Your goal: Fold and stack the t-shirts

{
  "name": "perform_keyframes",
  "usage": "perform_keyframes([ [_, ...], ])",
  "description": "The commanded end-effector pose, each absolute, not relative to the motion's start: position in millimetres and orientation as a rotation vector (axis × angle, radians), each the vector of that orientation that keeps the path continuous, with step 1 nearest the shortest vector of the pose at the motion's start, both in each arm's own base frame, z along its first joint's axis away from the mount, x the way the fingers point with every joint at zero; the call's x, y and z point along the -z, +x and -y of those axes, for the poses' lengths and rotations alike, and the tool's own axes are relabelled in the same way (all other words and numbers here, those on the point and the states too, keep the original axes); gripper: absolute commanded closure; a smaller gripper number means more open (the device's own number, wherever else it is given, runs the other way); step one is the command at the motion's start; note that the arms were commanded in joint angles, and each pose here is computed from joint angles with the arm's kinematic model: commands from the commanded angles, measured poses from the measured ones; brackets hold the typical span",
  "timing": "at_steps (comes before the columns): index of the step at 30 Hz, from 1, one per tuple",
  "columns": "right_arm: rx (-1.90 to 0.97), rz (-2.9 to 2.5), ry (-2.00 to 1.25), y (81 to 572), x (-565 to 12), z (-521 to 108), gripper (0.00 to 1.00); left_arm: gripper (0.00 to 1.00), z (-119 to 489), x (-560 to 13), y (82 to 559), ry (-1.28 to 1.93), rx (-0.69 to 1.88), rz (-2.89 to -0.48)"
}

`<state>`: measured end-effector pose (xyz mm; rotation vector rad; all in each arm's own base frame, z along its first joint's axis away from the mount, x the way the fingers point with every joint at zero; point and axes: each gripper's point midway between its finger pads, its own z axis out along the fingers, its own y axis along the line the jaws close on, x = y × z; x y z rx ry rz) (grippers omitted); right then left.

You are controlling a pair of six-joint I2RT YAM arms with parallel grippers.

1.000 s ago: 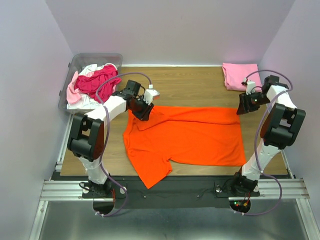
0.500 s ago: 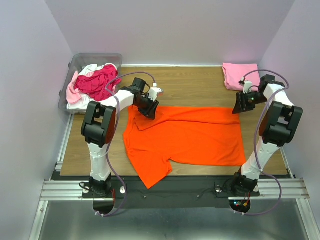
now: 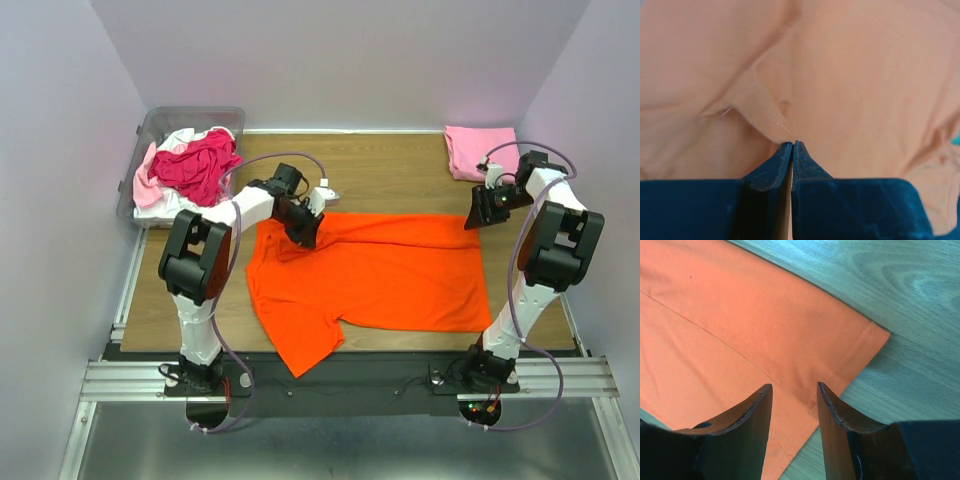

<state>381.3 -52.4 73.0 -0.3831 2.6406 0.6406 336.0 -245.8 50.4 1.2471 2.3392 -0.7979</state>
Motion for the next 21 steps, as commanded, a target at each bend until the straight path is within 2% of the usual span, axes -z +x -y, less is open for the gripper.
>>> perform_keyframes([
  [1, -0.596, -2.631, -0.424, 380.3, -83.5, 55.7, 0.54, 0.88, 243.0, -72.8, 292.0, 1.442, 0.797, -2.244],
  [2, -0.586, -2.633, -0.430, 379.3, -85.1, 56.5, 0.54, 0.87, 239.3, -69.9, 285.2, 1.471, 0.771, -2.252],
  [4, -0.572, -2.634, -0.455, 377.6, -85.4, 58.1, 0.53, 0.76, 228.0, -68.1, 279.1, 1.517, 0.696, -2.243],
  [5, -0.559, -2.643, -0.464, 374.4, -85.1, 59.3, 0.53, 0.64, 224.0, -71.1, 280.9, 1.514, 0.672, -2.237],
  [8, -0.506, -2.662, -0.520, 366.2, -81.0, 64.9, 0.52, 0.51, 214.0, -89.4, 283.4, 1.530, 0.631, -2.177],
  [14, -0.469, -2.667, -0.567, 363.9, -79.2, 67.3, 0.52, 0.48, 189.7, -108.1, 312.2, 1.382, 0.588, -2.181],
  [21, -0.472, -2.657, -0.614, 367.1, -79.0, 52.0, 0.52, 0.43, 173.5, -87.1, 337.1, 1.324, 0.566, -2.254],
])
